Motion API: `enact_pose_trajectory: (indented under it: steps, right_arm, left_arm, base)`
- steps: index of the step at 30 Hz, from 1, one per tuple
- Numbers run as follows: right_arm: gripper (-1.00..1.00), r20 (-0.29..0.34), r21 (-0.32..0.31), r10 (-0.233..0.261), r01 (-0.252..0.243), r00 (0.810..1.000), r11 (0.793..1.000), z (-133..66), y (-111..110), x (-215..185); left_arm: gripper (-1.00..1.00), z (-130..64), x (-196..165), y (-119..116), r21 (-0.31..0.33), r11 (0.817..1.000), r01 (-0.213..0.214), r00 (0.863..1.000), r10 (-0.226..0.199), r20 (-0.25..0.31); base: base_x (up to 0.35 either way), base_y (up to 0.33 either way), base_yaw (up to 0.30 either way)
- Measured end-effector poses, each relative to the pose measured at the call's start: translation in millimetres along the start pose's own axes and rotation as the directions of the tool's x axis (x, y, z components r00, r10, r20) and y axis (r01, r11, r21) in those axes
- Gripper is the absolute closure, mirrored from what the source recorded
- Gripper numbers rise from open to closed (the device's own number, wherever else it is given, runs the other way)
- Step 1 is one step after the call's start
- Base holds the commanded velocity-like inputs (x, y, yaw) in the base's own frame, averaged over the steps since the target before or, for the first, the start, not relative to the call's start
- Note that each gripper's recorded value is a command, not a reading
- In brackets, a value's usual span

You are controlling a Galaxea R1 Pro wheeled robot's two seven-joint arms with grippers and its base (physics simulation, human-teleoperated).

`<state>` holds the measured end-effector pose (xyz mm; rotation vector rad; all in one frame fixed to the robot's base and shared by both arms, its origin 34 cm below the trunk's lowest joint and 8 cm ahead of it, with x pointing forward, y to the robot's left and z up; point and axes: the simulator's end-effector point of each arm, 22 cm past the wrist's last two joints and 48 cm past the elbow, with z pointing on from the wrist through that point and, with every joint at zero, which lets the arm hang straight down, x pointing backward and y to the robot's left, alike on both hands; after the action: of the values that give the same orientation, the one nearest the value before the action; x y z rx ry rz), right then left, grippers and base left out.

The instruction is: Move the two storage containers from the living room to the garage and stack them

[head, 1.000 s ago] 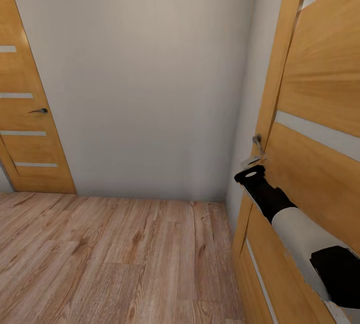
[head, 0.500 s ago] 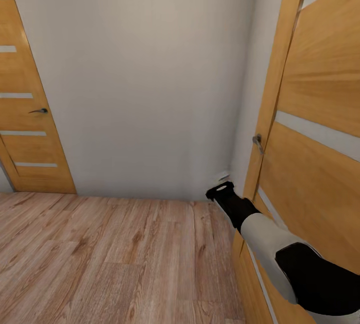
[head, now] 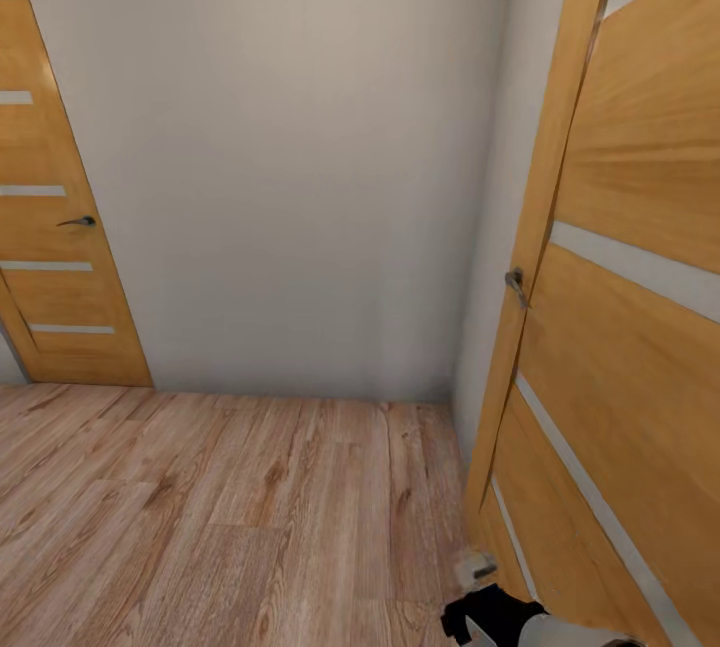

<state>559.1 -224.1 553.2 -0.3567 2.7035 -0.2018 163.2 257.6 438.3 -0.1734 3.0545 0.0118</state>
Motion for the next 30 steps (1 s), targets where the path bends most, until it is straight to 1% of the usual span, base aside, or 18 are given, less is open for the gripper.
enact_pose_trajectory:
  steps: [1, 2, 4, 5, 6, 8, 11, 14, 16, 17, 21, 30]
  right_arm:
    - [-1.00, -0.027, -0.010, -0.002, 0.002, 1.000, 1.000, 3.8, 7, 31]
    - [-1.00, -0.040, -0.015, -0.003, 0.002, 0.999, 1.000, 5.4, 10, 48]
    - [-1.00, -0.085, -0.035, -0.005, 0.002, 0.996, 0.999, 7.8, 26, 117]
    - [-1.00, -0.102, -0.035, -0.006, 0.003, 0.995, 0.999, 7.7, 25, 142]
    - [-1.00, -0.112, -0.033, -0.008, 0.004, 0.994, 0.999, 7.4, 24, 155]
    - [-1.00, -0.149, -0.025, -0.010, 0.007, 0.989, 1.000, 4.7, 17, 200]
    - [-1.00, -0.190, -0.025, -0.015, 0.010, 0.982, 1.000, -3.5, 17, 257]
    - [-1.00, -0.204, -0.032, -0.019, 0.013, 0.979, 0.999, -11.5, 21, 292]
    - [-1.00, -0.186, -0.032, -0.006, 0.000, 0.983, 0.999, -19.7, 23, 320]
    - [-1.00, -0.174, -0.028, 0.001, -0.006, 0.985, 1.000, -21.7, 22, 325]
    - [-1.00, -0.159, -0.019, 0.014, -0.018, 0.987, 1.000, -25.1, 17, 335]
    - [-1.00, -0.166, -0.021, 0.015, -0.018, 0.986, 1.000, -26.8, 17, 341]
  left_arm:
    - [-1.00, 0.0, 0, 0, 0.000, 1.000, 0.000, 1.000, 0.000, 0.000]
    - [-1.00, 0.0, 0, 0, 0.000, 1.000, 0.000, 1.000, 0.000, 0.000]
    - [-1.00, 0.0, 0, 0, 0.000, 1.000, 0.000, 1.000, 0.000, 0.000]
    - [-1.00, 0.0, 0, 0, 0.000, 1.000, 0.000, 1.000, 0.000, 0.000]
    - [-1.00, 0.0, 0, 0, 0.000, 1.000, 0.000, 1.000, 0.000, 0.000]
    - [-1.00, 0.0, 0, 0, 0.000, 1.000, 0.000, 1.000, 0.000, 0.000]
    - [-1.00, 0.0, 0, 0, 0.000, 1.000, 0.000, 1.000, 0.000, 0.000]
    - [-1.00, 0.0, 0, 0, 0.000, 1.000, 0.000, 1.000, 0.000, 0.000]
    - [-1.00, 0.0, 0, 0, -0.001, 1.000, 0.000, 1.000, 0.000, 0.000]
    - [-1.00, 0.0, 0, 0, -0.001, 1.000, 0.000, 1.000, 0.000, 0.000]
    - [-1.00, 0.0, 0, 0, 0.000, 1.000, 0.000, 1.000, 0.000, 0.000]
    - [-1.00, 0.0, 0, 0, 0.000, 1.000, 0.000, 1.000, 0.000, 0.000]
  base:
    - [0.000, 0.000, 0.000]
    - [0.000, 0.000, 0.000]
    - [0.000, 0.000, 0.000]
    - [0.000, 0.000, 0.000]
    - [0.000, 0.000, 0.000]
    - [0.000, 0.000, 0.000]
    - [0.000, 0.000, 0.000]
    - [0.000, 0.000, 0.000]
    - [0.000, 0.000, 0.000]
    - [0.000, 0.000, 0.000]
    - [0.000, 0.000, 0.000]
    - [0.000, 0.000, 0.000]
